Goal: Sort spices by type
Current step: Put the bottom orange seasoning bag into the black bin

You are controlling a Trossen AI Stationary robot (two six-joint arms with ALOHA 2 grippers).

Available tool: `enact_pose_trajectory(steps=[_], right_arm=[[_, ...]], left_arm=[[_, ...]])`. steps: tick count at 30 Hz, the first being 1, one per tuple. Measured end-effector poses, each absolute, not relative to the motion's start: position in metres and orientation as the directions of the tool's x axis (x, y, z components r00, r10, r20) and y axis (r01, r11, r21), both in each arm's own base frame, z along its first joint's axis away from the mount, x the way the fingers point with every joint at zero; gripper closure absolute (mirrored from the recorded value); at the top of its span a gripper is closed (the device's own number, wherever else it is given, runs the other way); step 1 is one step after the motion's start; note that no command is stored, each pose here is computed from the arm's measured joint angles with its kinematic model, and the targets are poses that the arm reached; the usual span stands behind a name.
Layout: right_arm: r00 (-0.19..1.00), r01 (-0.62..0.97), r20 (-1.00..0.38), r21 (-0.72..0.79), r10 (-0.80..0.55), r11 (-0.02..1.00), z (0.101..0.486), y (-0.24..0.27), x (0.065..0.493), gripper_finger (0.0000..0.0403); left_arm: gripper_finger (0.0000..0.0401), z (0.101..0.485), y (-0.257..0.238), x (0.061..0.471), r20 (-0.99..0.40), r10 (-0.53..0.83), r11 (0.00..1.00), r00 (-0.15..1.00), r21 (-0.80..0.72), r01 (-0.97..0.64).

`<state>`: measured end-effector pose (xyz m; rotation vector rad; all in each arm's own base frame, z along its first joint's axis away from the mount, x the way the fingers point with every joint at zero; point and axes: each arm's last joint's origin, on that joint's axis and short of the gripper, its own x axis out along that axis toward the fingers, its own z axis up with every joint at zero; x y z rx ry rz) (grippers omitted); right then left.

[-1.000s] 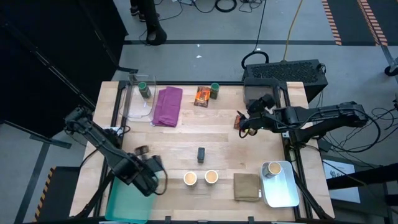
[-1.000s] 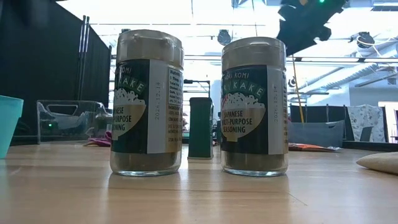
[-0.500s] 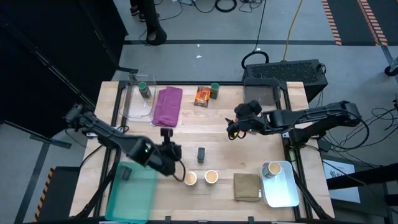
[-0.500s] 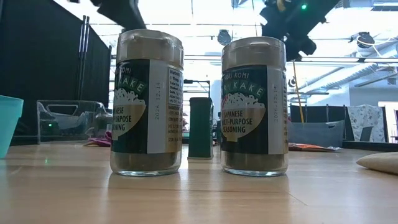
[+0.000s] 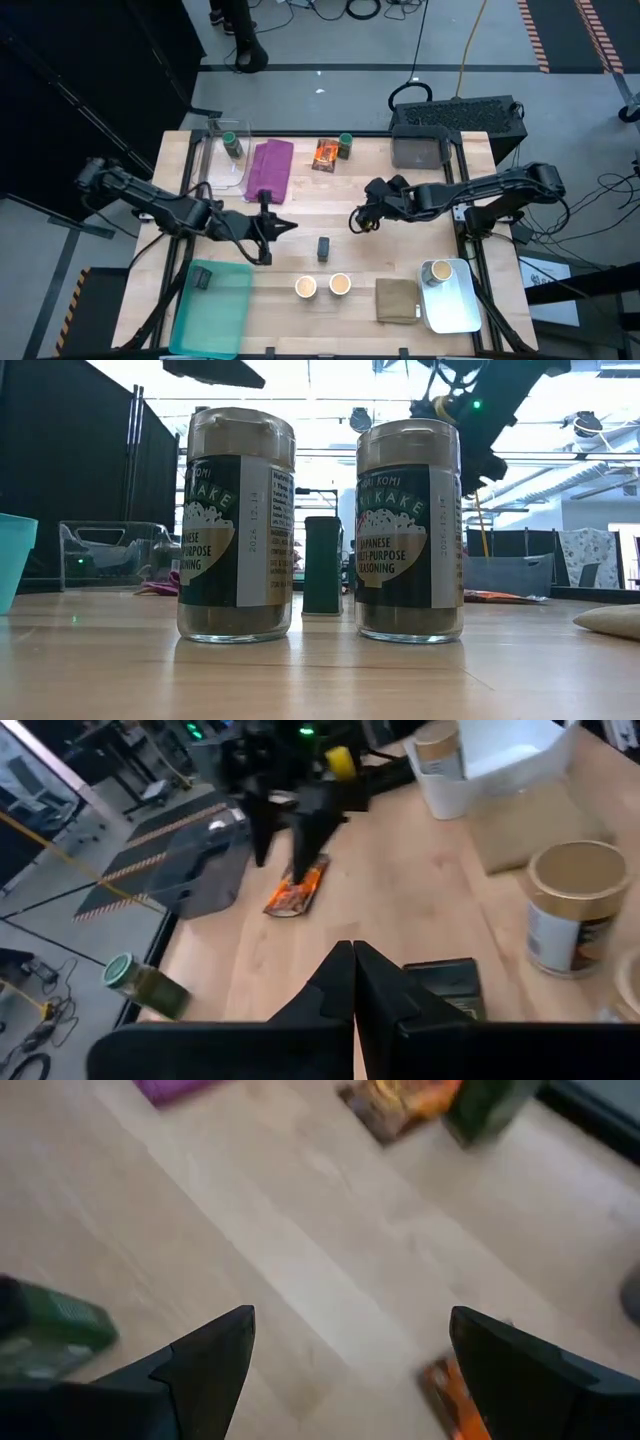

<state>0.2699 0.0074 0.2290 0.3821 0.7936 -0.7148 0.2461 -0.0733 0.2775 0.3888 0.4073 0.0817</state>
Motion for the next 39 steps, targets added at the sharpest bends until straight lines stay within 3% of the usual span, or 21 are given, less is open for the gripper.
enact_pose_trajectory(steps=[4,10,16,23,28,31,39], right_arm=[[0.385,0.751,-0.816,0.007,-0.430,0.660,0.221,0.006,0.261,0.0085],[0.160,0.844,-0.932,-0.041,-0.324,0.535,0.213,-0.004,0.239,0.0085],[0.054,0.861,-0.958,-0.097,-0.280,0.498,0.212,-0.012,0.230,0.0085],[0.045,0.675,-0.959,-0.178,-0.280,0.717,0.202,-0.016,0.238,0.0085],[-0.066,0.444,-0.965,-0.255,-0.252,0.859,0.187,-0.015,0.240,0.0085],[-0.107,0.375,-0.962,-0.272,-0.250,0.886,0.184,-0.015,0.238,0.0085],[-0.073,0.365,-0.961,-0.273,-0.265,0.890,0.185,-0.026,0.241,0.0085]], left_arm=[[0.0394,0.258,-0.065,0.240,-0.365,0.177,0.923,0.914,0.385,-0.025],[0.0393,0.254,-0.047,0.242,-0.305,0.332,0.872,0.893,0.459,-0.168],[0.0392,0.256,-0.047,0.238,-0.353,0.188,0.932,0.916,0.359,-0.052],[0.0392,0.256,-0.050,0.234,-0.376,0.154,0.920,0.914,0.392,0.006],[0.0391,0.252,-0.050,0.233,-0.406,0.167,0.914,0.898,0.405,0.013],[0.0391,0.249,-0.048,0.231,-0.428,0.208,0.903,0.879,0.429,-0.005],[0.0391,0.250,-0.045,0.230,-0.401,0.320,0.871,0.858,0.480,-0.101]])
